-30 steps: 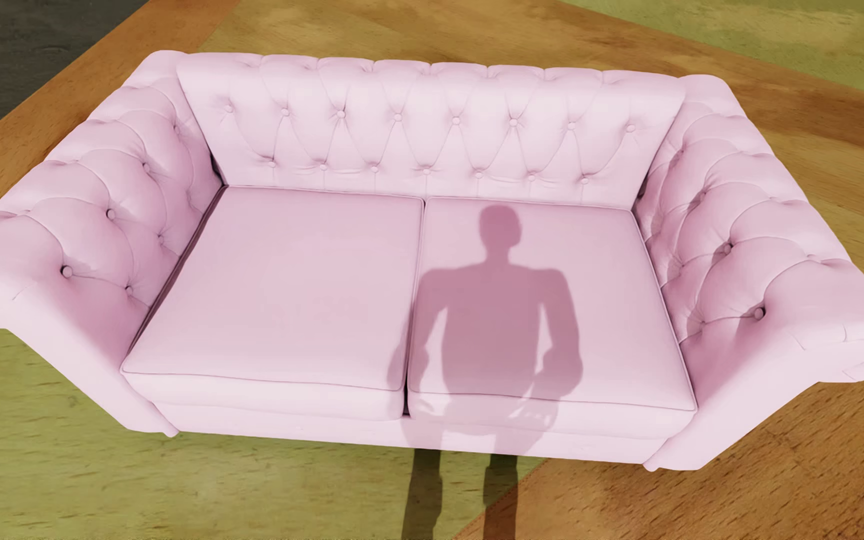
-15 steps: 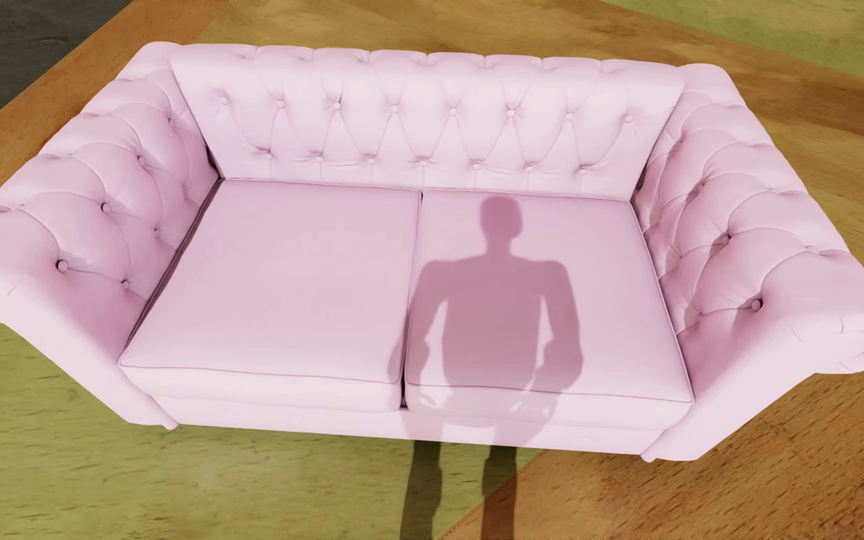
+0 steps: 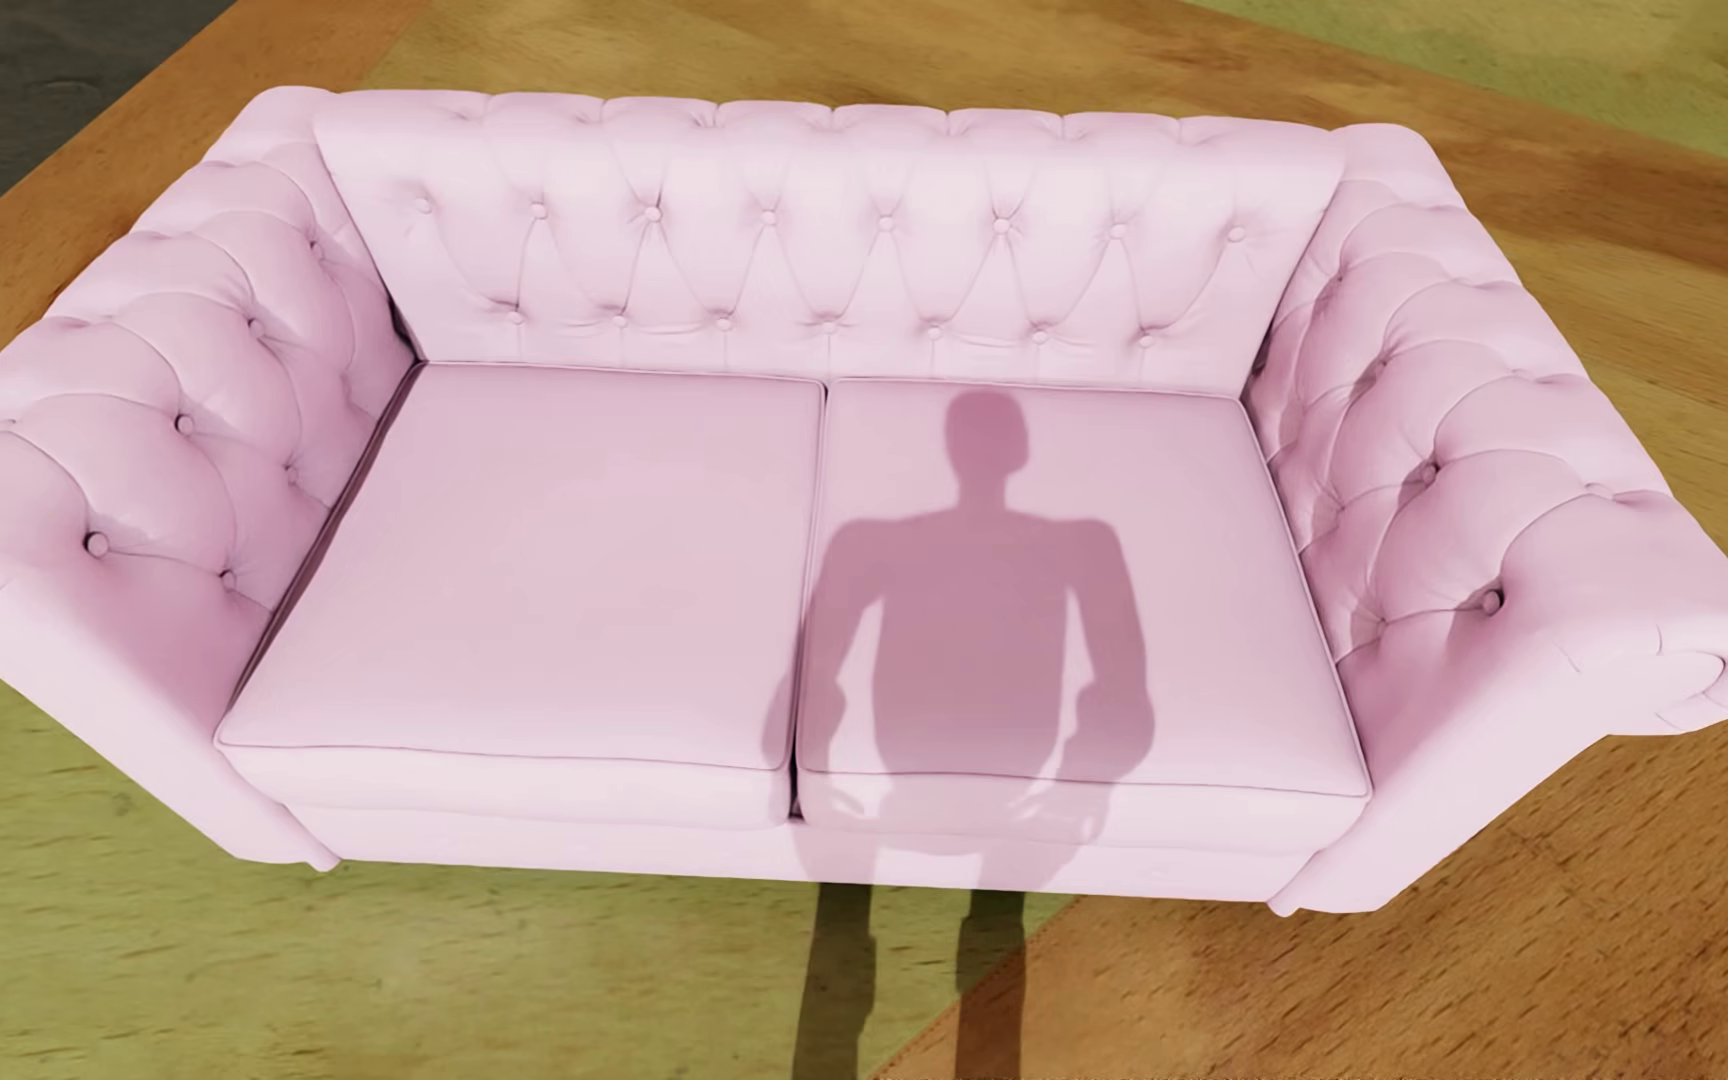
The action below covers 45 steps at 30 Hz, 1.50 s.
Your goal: Go to the light pink sofa
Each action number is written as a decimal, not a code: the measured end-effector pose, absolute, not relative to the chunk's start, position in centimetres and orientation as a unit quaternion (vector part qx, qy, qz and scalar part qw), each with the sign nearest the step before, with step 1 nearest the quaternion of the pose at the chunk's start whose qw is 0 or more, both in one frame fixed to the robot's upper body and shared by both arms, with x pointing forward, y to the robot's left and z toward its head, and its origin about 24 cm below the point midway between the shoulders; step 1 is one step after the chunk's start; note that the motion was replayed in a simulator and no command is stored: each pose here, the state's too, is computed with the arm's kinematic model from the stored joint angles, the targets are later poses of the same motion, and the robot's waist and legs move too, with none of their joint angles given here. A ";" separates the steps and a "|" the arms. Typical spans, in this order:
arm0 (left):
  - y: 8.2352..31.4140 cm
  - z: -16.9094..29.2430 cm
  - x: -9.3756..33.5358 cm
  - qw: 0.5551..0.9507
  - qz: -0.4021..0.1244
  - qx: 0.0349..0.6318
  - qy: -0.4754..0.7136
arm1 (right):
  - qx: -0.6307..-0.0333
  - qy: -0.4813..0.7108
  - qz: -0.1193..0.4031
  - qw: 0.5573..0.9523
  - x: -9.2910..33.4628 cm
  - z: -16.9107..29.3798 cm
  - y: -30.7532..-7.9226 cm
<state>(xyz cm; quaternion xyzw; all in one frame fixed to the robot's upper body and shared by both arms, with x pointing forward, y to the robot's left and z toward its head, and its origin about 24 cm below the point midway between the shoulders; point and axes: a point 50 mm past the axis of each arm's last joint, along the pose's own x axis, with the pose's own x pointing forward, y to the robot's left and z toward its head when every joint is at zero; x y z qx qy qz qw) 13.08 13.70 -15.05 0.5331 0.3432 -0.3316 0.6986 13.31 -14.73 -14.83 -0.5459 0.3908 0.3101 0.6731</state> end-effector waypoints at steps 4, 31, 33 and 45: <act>13.8 -15.0 13.1 0.697 -0.332 0.535 0.344 | -0.545 0.392 0.309 0.674 13.2 -14.9 -14.7; 13.4 -15.0 13.2 0.699 -0.328 0.531 0.349 | -0.534 0.396 0.285 0.691 13.8 -14.6 -14.7; 13.4 -15.0 13.4 0.699 -0.326 0.532 0.348 | -0.534 0.394 0.286 0.691 13.8 -14.6 -14.6; 13.8 -14.9 13.7 0.700 -0.326 0.536 0.341 | -0.537 0.393 0.288 0.688 13.7 -14.6 -14.6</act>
